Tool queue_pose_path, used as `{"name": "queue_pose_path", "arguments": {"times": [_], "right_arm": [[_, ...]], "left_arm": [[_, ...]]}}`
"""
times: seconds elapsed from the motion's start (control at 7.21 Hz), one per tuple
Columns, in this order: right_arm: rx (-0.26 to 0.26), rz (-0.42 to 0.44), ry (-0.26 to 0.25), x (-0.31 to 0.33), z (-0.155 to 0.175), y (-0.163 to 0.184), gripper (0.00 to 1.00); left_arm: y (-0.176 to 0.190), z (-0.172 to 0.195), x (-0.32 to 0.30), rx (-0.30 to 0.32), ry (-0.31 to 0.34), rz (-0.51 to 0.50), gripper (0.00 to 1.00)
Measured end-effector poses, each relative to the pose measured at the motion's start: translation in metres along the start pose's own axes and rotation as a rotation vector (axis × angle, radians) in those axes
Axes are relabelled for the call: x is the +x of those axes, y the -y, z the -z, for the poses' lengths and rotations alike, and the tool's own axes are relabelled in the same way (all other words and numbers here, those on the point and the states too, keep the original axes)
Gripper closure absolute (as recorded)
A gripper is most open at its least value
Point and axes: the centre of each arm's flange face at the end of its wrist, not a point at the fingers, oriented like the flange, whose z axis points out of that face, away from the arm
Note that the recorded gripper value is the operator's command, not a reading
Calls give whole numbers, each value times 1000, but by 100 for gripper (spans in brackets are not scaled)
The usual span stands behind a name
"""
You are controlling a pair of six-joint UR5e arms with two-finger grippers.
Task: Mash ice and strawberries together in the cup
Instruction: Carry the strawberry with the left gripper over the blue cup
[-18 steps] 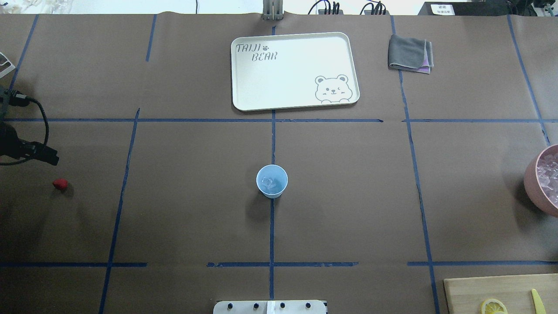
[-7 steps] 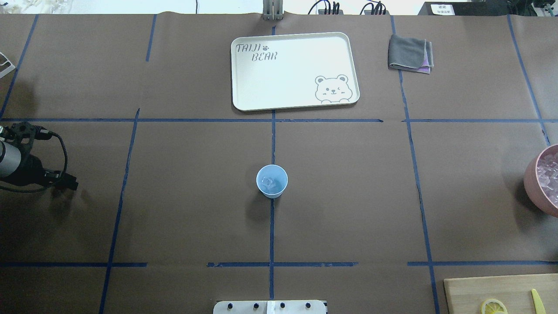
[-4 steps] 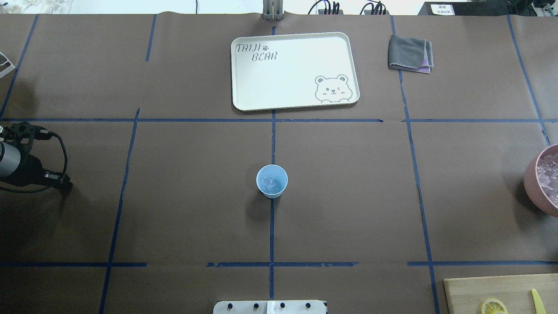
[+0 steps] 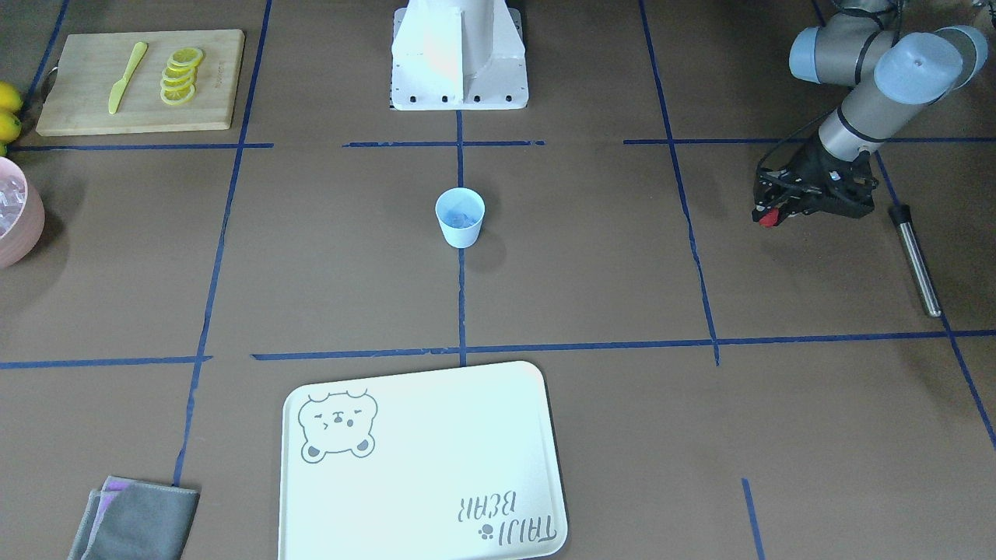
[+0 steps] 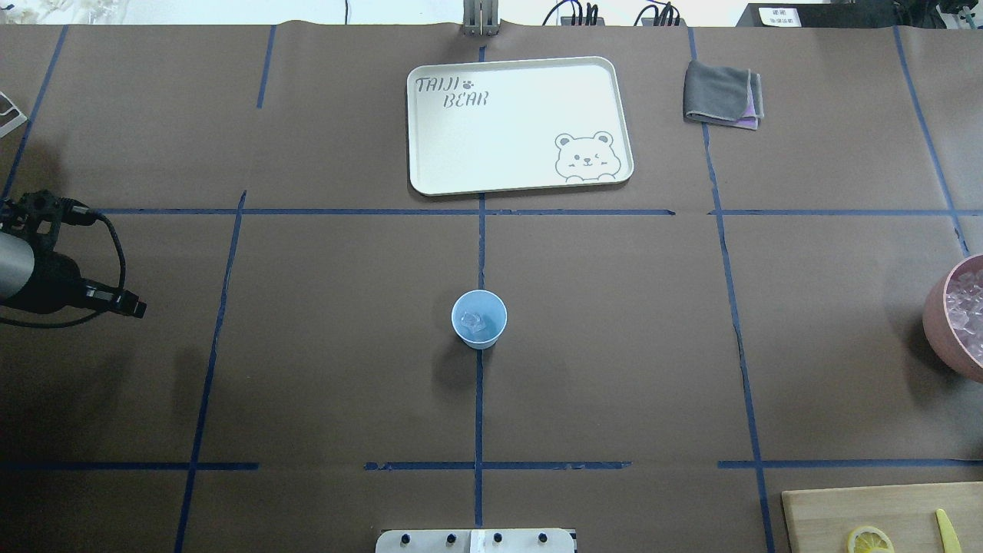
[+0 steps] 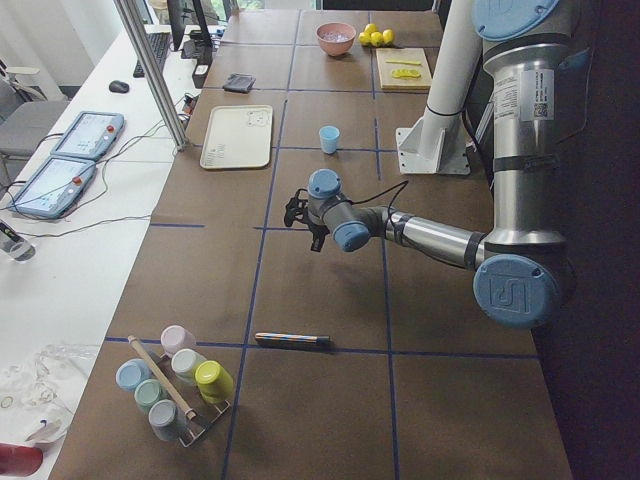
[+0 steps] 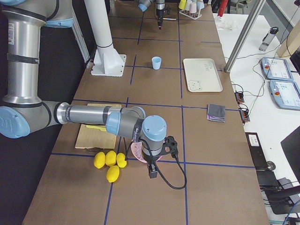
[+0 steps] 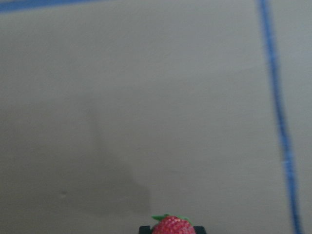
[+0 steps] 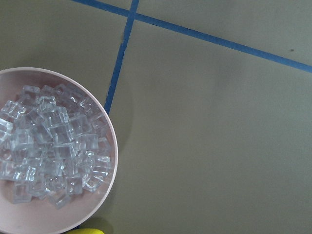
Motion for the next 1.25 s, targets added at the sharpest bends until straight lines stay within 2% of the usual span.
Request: {"name": "queue_pose_path", "arguments": {"times": [0.28,0.55,0.83,1.25], "right_arm": [[0,-2,0,0,0,-1,0],[-1,-3,1,0,0,-1,0],[0,-5,2,0,0,-1,0],[0,-5,3,0,0,-1,0]], "left_arm": [[24,45,68,-20,26,46,99],[57,74,169,-47,24,141,99],[63,74,281,-63,54,243,98],[70,44,398,-44,80,364,96]]}}
